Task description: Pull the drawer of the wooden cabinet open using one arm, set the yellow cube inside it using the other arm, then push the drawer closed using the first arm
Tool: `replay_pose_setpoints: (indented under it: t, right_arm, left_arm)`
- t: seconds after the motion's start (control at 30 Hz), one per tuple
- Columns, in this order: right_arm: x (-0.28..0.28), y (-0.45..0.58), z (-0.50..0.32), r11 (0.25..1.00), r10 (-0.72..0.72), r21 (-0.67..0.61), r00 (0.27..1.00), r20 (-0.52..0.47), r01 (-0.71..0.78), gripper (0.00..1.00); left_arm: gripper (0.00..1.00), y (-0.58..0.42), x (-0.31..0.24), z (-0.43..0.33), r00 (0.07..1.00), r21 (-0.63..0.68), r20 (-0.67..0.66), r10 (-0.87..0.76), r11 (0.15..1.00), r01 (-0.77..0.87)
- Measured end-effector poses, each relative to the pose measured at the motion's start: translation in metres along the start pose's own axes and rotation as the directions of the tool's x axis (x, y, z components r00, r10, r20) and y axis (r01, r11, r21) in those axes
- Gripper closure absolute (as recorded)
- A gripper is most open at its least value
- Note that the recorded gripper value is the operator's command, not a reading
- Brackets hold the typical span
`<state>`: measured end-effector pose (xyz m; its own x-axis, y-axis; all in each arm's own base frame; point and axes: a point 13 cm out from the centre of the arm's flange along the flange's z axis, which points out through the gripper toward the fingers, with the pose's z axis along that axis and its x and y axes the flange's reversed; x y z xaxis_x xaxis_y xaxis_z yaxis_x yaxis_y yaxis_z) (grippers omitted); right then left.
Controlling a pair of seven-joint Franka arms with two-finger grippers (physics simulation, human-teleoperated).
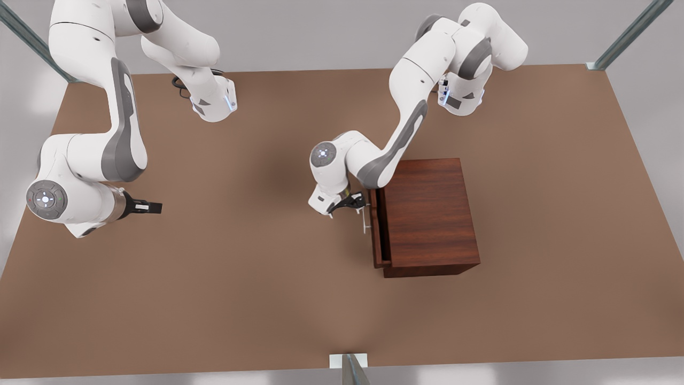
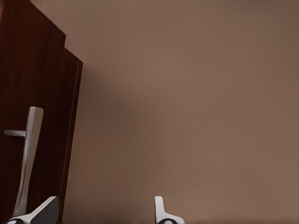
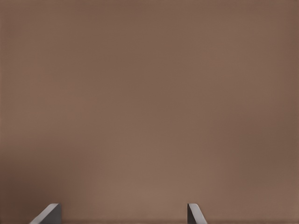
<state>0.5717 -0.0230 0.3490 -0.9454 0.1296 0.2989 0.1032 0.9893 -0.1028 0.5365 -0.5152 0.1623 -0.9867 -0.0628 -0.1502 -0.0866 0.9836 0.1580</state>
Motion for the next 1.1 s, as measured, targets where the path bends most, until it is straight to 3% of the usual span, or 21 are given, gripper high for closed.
replay_pose_setpoints:
  t: [0.6, 0.7, 0.77, 0.83, 0.93, 1.1]
  right_arm:
    - [0.0, 0.0, 0.0, 1.0, -0.004, 0.002, 1.0, 0.0, 0.004, 0.0]
    - [0.0, 0.0, 0.0, 1.0, -0.004, 0.002, 1.0, 0.0, 0.004, 0.0]
    - [0.0, 0.0, 0.0, 1.0, -0.004, 0.003, 1.0, -0.001, 0.004, 0.0]
    - [0.0, 0.0, 0.0, 1.0, -0.004, 0.003, 1.0, -0.001, 0.004, 0.0]
    - [0.0, 0.0, 0.0, 1.0, -0.005, 0.003, 1.0, -0.001, 0.005, 0.0]
    - [0.0, 0.001, 0.003, 1.0, -0.006, 0.003, 1.0, -0.007, 0.006, 0.0]
  left_arm:
    - [0.0, 0.043, -0.021, 0.003, 0.996, -0.022, -0.027, 0.09, 0.996, -0.091]
    - [0.0, 0.041, -0.058, -0.086, 0.999, 0.082, 0.03, 0.025, 0.996, -0.028]
    - [0.0, 0.119, -0.117, -0.178, 0.994, 0.145, 0.039, -0.105, 0.985, 0.098]
    - [0.0, 0.284, -0.17, -0.197, 0.966, 0.09, -0.034, -0.254, 0.962, 0.257]
    - [0.0, 0.453, -0.125, -0.174, 0.921, 0.037, -0.159, -0.355, 0.93, 0.365]
    - [0.0, 0.44, -0.134, -0.185, 0.964, 0.124, -0.145, -0.225, 0.962, 0.243]
